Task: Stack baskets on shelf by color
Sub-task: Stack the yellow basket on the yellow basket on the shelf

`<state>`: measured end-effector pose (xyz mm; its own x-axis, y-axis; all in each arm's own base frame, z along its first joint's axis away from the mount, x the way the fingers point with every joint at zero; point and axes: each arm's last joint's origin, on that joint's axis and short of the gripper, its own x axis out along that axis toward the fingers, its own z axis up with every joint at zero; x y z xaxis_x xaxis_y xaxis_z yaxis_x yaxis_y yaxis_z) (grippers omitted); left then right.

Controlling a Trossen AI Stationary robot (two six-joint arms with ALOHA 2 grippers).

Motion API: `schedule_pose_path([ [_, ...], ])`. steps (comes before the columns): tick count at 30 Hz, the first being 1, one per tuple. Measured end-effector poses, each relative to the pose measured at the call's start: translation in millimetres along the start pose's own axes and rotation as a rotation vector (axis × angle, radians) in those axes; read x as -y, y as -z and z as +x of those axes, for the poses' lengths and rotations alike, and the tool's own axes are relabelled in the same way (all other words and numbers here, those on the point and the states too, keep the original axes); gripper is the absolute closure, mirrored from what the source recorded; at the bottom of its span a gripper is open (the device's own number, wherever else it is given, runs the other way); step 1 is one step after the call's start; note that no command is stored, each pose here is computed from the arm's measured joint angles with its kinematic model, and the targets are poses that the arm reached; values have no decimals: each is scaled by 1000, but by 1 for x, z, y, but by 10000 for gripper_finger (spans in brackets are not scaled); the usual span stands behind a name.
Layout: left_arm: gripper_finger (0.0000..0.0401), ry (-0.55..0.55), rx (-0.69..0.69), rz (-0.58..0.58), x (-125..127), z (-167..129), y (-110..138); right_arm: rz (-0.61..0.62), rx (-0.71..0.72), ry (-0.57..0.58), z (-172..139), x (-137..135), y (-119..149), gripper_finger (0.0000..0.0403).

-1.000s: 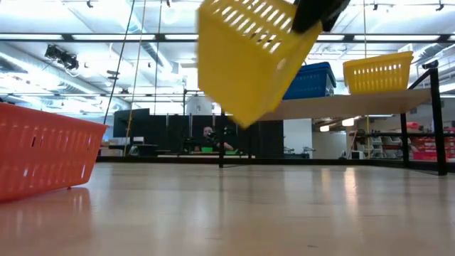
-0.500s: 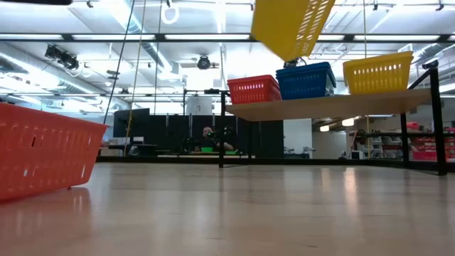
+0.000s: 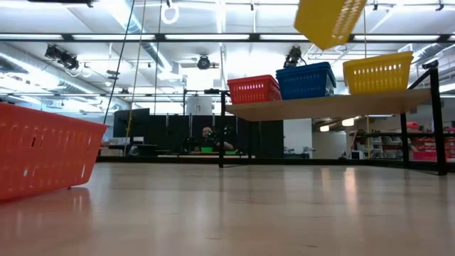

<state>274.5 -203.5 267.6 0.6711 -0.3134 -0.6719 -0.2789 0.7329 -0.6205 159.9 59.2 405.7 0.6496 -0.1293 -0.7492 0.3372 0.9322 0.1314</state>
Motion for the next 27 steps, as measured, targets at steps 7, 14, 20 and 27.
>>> schedule_pose_path([
  [7, 284, -38, 116, 37, -11, 3, -28, 26, -52, 7, -21, 23, 14, 386],
  [14, 284, -117, 207, 110, -27, 4, -55, 88, -94, 63, -40, 42, 24, 385],
  [20, 284, -110, 253, 91, -32, 4, -70, 135, -93, 56, -43, 48, 26, 385],
  [27, 284, -78, 308, 84, -32, 4, -80, 184, -110, 54, -42, 51, 26, 386],
])
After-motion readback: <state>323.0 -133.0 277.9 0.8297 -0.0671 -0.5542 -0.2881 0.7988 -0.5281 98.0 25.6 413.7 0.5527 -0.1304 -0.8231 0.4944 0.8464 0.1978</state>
